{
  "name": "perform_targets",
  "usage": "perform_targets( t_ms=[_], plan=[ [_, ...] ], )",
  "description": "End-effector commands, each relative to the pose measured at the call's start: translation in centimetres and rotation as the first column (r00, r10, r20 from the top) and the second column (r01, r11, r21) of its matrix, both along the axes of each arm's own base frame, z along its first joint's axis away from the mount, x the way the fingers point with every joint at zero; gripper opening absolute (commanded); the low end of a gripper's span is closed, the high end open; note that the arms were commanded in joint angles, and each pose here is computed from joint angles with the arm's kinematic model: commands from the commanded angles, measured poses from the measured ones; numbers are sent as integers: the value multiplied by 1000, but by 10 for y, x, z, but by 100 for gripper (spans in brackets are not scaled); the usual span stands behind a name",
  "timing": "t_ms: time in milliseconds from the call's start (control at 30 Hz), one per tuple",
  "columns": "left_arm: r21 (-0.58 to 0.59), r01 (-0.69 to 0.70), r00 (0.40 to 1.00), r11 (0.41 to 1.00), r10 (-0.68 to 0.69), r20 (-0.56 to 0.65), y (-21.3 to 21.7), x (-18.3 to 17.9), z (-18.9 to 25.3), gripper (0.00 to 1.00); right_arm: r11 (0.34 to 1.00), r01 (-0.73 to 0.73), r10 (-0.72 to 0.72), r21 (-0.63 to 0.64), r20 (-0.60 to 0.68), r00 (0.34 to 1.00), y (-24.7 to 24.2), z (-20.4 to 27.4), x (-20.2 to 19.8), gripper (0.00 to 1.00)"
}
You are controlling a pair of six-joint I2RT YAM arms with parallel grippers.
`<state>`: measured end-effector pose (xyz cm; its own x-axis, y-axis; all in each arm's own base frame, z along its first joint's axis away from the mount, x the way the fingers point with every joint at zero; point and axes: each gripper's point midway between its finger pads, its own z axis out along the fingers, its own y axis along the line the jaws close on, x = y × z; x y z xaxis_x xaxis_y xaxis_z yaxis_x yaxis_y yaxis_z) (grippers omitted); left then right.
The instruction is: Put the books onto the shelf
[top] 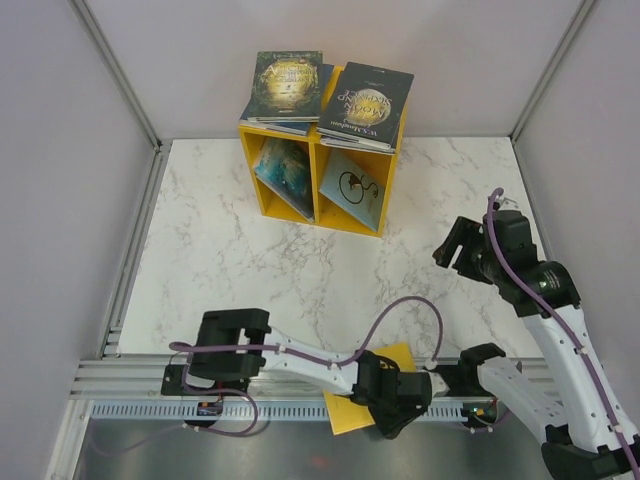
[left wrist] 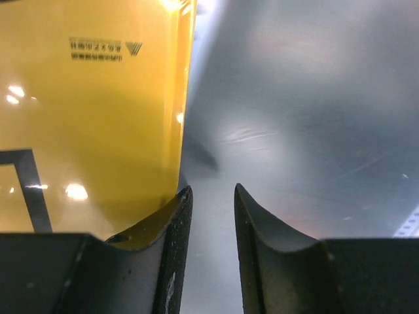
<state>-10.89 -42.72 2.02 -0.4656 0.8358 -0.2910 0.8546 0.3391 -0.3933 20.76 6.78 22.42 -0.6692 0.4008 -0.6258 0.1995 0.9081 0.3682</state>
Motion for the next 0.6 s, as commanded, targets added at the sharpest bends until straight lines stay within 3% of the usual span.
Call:
perform_targets(
  t_ms=[0, 67, 233, 367, 567],
  plan=[
    [290, -258, 934, 922, 160, 320, 102, 109, -69, 38, 999, 26, -27, -23, -19, 999, -7, -7, -5, 77],
    [262, -415, 886, 871, 323, 332, 117, 146, -50, 35, 1000, 24, -24, -19, -28, 999, -6, -10, -5, 77],
    [275, -619, 751, 736, 451, 482, 177, 192, -16, 35, 1000, 15, -15, -8, -44, 999, -2, -15, -1, 77],
    [239, -637, 739, 733, 492, 461, 183, 194, 6, 37, 999, -32, 32, 37, -1, 999, 11, -9, 10, 77],
    [198, -699, 689, 687, 575, 441, 194, 191, 26, 38, 935, -217, 189, 279, 125, 974, 65, 3, 18, 77]
  ],
)
